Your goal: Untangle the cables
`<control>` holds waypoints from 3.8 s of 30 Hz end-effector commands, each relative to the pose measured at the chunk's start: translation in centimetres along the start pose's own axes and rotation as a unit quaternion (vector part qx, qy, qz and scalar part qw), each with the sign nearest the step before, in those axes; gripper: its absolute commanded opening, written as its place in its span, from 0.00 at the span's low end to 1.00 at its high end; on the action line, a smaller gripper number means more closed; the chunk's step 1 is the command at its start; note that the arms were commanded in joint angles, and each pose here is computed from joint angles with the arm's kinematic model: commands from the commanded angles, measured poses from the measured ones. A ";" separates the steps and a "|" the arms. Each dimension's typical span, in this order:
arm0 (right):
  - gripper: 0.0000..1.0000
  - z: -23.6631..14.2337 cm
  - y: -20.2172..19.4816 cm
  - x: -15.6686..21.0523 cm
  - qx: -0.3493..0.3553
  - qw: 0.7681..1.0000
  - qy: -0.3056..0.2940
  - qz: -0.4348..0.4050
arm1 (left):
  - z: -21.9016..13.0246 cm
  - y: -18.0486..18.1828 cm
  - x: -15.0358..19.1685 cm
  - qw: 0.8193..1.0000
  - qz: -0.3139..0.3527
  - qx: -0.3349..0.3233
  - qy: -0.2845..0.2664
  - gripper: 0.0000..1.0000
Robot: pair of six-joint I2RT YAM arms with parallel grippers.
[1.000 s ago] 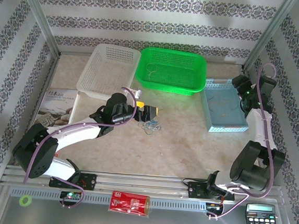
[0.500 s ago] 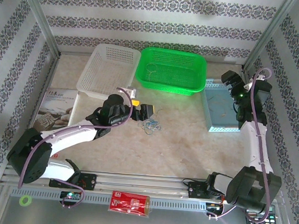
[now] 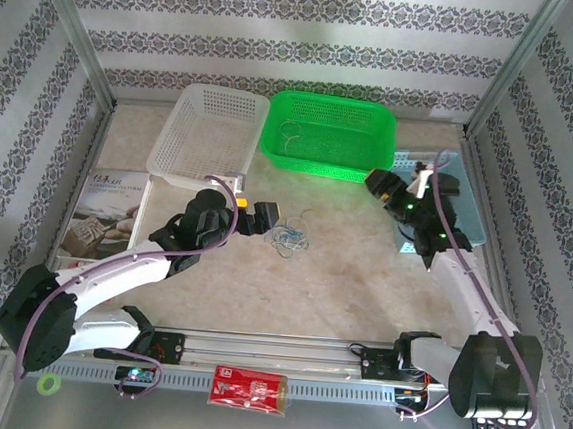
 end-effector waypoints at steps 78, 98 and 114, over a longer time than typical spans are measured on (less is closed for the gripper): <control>0.65 10.1 -0.9 10.1 -0.006 0.987 0.153 0.052 | 11.9 1.3 9.1 0.959 0.149 -0.015 0.243 0.00; 0.30 15.2 0.3 9.9 -0.042 0.982 0.160 0.092 | 11.8 1.3 9.3 0.959 0.149 -0.006 0.239 0.00; 0.00 12.6 1.6 7.2 -0.064 0.988 0.129 0.063 | 11.5 1.3 9.3 0.962 0.148 0.000 0.229 0.00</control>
Point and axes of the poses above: each hand's point on the last joint's axis, 136 mm out from that joint toward the fingers, its own z axis out along the fingers, its own y axis along the line the jaws close on, x = y × z, the point moved 4 cm from there along -z, back along the fingers, and after that the axes turned 7 degrees about -z, right-handed, at the moved point
